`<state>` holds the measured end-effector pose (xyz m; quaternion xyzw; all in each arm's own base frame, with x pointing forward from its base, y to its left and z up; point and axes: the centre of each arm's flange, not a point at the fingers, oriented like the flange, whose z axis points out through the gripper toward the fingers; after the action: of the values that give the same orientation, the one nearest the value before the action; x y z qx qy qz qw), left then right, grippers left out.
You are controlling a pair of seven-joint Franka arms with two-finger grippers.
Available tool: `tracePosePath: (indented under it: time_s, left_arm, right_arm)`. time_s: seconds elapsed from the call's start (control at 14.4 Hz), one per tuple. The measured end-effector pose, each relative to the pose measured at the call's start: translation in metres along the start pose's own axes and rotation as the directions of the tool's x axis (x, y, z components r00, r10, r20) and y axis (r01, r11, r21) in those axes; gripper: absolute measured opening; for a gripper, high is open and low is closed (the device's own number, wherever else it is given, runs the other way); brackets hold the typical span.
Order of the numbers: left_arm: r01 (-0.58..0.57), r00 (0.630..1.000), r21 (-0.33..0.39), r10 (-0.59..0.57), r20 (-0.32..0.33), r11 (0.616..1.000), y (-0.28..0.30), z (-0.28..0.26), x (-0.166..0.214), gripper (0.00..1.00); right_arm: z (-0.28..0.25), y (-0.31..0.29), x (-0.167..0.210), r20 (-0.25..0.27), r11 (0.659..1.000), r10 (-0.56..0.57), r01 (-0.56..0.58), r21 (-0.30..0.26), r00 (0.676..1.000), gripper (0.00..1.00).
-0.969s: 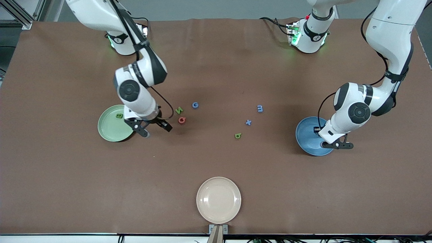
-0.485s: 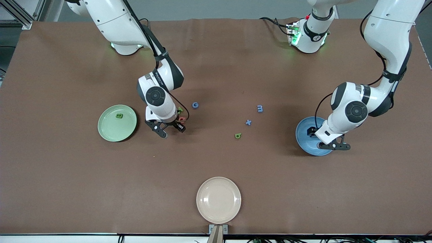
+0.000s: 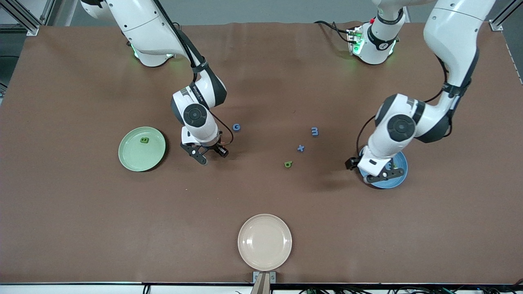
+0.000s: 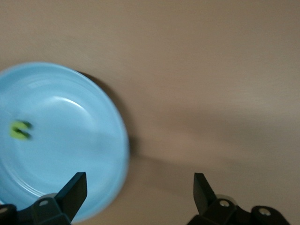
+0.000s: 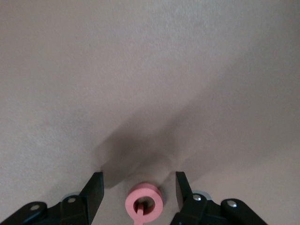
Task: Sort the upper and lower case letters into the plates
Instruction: 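Grasp the pink Q with the right gripper while the left gripper reaches the b, then drop the Q on the green plate while the left gripper grasps the b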
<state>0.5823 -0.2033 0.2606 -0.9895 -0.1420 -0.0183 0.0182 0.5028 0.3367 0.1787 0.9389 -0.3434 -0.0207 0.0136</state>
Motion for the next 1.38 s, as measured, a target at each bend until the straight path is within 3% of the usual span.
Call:
tracePosePath:
  time_s: [0.21, 0.35, 0.42, 0.55, 0.76, 1.18, 1.32, 1.38]
  left_arm:
    - [0.213, 0.977, -0.03, -0.213, -0.009, 0.977, 0.057, -0.008, -0.026, 1.0]
    - [0.399, 0.917, -0.054, -0.399, 0.006, 0.915, 0.095, -0.008, -0.04, 1.0]
    - [0.491, 0.871, -0.065, -0.491, 0.019, 0.869, 0.113, -0.007, -0.047, 1.0]
    - [0.666, 0.746, -0.073, -0.664, 0.052, 0.742, 0.145, -0.002, -0.058, 1.0]
    - [0.836, 0.548, -0.032, -0.832, 0.081, 0.548, 0.179, 0.011, -0.078, 1.0]
    - [0.958, 0.28, 0.036, -0.957, 0.075, 0.283, 0.186, 0.038, -0.086, 1.0]
    - [0.973, 0.219, 0.053, -0.973, 0.069, 0.223, 0.186, 0.046, -0.088, 1.0]
    - [0.976, 0.207, 0.059, -0.976, 0.067, 0.211, 0.187, 0.05, -0.09, 1.0]
  right_arm:
    - [0.003, -0.001, -0.01, 0.001, 1.0, -0.007, 0.007, -0.007, 1.0, 0.66]
    - [0.002, -0.001, -0.011, 0.0, 1.0, -0.008, 0.008, -0.006, 1.0, 0.62]
    - [0.002, -0.001, -0.011, 0.0, 1.0, -0.008, 0.008, -0.006, 1.0, 0.62]
    - [0.002, -0.002, -0.011, 0.0, 1.0, -0.008, 0.008, -0.004, 1.0, 0.59]
    - [-0.001, -0.003, -0.013, -0.002, 1.0, -0.012, 0.012, 0.002, 1.0, 0.35]
    - [-0.023, 0.006, 0.013, -0.007, 1.0, -0.018, 0.018, -0.019, 1.0, 0.36]
    - [-0.054, 0.019, 0.039, 0.002, 0.998, -0.05, 0.05, -0.036, 0.999, 0.36]
    - [-0.069, 0.029, 0.055, 0.004, 0.996, -0.077, 0.077, -0.038, 0.997, 0.36]
